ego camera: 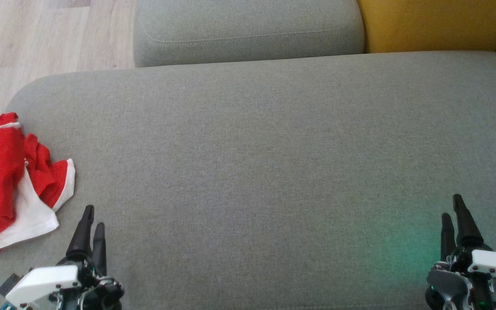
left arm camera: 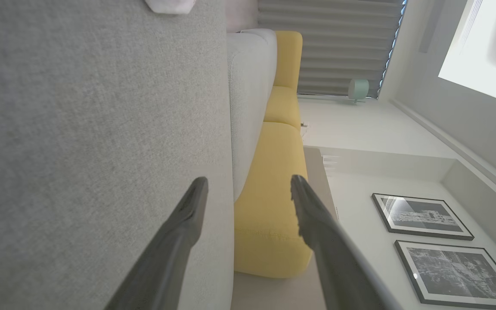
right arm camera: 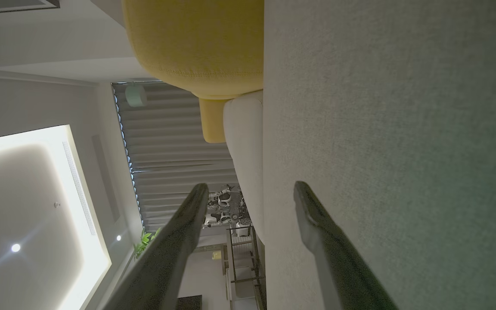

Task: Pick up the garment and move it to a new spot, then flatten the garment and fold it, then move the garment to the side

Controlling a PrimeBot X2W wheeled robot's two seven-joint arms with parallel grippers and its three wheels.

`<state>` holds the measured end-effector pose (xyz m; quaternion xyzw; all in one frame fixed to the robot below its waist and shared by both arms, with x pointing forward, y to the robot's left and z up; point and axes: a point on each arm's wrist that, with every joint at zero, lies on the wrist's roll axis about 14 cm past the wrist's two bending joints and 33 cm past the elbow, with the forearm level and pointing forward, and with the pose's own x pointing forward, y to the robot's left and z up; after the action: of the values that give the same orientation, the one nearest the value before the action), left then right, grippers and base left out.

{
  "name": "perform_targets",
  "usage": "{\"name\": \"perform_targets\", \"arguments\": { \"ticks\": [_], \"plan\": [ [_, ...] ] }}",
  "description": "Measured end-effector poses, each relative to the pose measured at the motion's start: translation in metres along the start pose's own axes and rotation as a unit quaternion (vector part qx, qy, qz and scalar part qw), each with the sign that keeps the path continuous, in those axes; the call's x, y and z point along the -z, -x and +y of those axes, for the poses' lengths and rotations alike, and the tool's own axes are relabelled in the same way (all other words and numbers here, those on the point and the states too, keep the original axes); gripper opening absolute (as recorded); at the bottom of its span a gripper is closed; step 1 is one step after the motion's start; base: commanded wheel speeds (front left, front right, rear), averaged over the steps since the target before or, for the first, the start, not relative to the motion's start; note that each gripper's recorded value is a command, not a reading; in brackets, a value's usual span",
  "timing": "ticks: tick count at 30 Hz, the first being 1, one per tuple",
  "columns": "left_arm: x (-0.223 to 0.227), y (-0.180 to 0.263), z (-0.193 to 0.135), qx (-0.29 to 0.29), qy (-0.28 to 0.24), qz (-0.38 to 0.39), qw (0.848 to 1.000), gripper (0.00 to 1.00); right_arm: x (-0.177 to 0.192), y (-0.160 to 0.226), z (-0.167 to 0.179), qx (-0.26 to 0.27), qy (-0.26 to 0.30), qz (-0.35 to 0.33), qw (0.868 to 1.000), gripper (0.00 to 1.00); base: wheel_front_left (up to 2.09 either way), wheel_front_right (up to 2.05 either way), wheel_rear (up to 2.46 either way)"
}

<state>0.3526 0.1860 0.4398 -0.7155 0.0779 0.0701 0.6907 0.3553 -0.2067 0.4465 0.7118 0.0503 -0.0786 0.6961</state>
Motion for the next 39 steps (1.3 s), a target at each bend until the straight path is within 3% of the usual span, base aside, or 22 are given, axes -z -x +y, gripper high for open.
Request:
{"name": "perform_targets", "arguments": {
  "ticks": [10, 22, 39],
  "plan": [
    [0.005, -0.002, -0.006, 0.008, -0.021, 0.000, 1.000, 1.00, 0.005, -0.002, 0.008, -0.011, 0.024, 0.001, 1.000, 1.00, 0.00, 0.00, 0.00],
    [0.006, -0.008, -0.034, 0.047, -0.097, -0.007, 0.994, 1.00, 0.005, -0.004, 0.022, -0.030, 0.113, -0.003, 0.993, 1.00, 0.00, 0.00, 0.00],
    [0.021, -0.008, -0.057, 0.086, -0.252, -0.004, 0.964, 1.00, 0.016, -0.004, 0.043, -0.064, 0.271, 0.012, 0.960, 1.00, 0.00, 0.00, 0.00]
  ]
}}
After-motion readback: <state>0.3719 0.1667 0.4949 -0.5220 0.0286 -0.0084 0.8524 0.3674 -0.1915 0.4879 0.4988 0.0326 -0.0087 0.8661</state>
